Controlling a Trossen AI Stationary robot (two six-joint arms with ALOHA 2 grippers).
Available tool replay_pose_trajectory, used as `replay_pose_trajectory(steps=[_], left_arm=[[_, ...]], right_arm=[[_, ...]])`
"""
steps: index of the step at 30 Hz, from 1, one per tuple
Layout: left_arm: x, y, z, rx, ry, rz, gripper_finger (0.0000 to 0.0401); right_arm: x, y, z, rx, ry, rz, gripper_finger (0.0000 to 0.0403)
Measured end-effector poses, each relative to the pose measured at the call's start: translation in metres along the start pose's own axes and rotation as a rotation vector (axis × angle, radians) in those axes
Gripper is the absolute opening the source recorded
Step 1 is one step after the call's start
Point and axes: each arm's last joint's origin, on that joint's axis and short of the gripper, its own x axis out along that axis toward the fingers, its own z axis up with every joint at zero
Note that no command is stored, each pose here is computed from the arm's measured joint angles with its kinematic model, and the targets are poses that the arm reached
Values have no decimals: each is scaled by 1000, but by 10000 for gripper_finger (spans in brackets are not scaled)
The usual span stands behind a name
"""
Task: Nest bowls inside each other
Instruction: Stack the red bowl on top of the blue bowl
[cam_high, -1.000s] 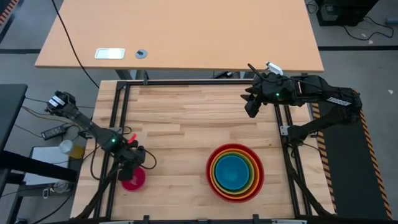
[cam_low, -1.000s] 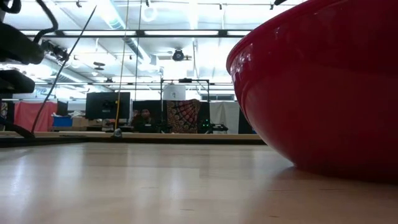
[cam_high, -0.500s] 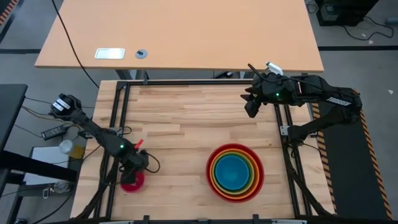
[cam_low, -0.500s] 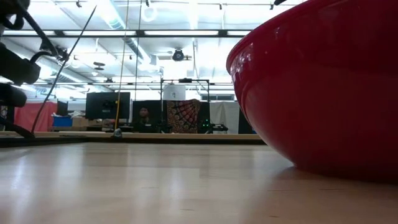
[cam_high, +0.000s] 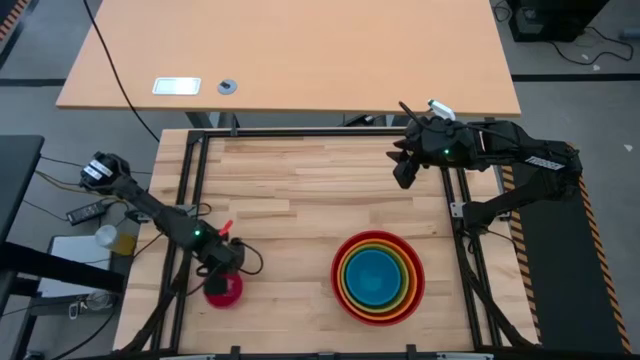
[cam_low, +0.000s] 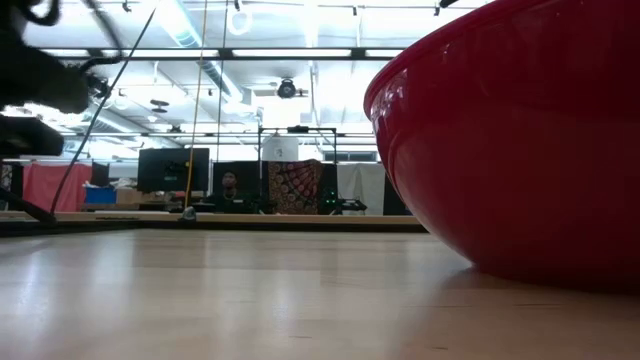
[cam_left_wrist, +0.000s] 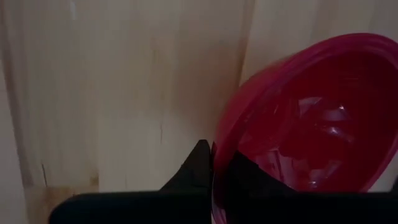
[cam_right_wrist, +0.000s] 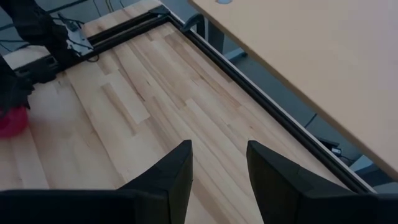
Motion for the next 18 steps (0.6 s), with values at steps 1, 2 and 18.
replay_pose_trajectory(steps=[1, 2, 18], left_arm=[[-1, 1, 4, -14, -17, -9, 10], [-3, 1, 9, -29, -37, -21, 10], [-62, 7, 140, -17, -366, -9, 10]], right_arm=[[0, 0, 1, 3, -6, 3, 159], [0, 0, 1, 6, -11, 5, 159], [28, 17, 3, -31, 66, 26, 159]])
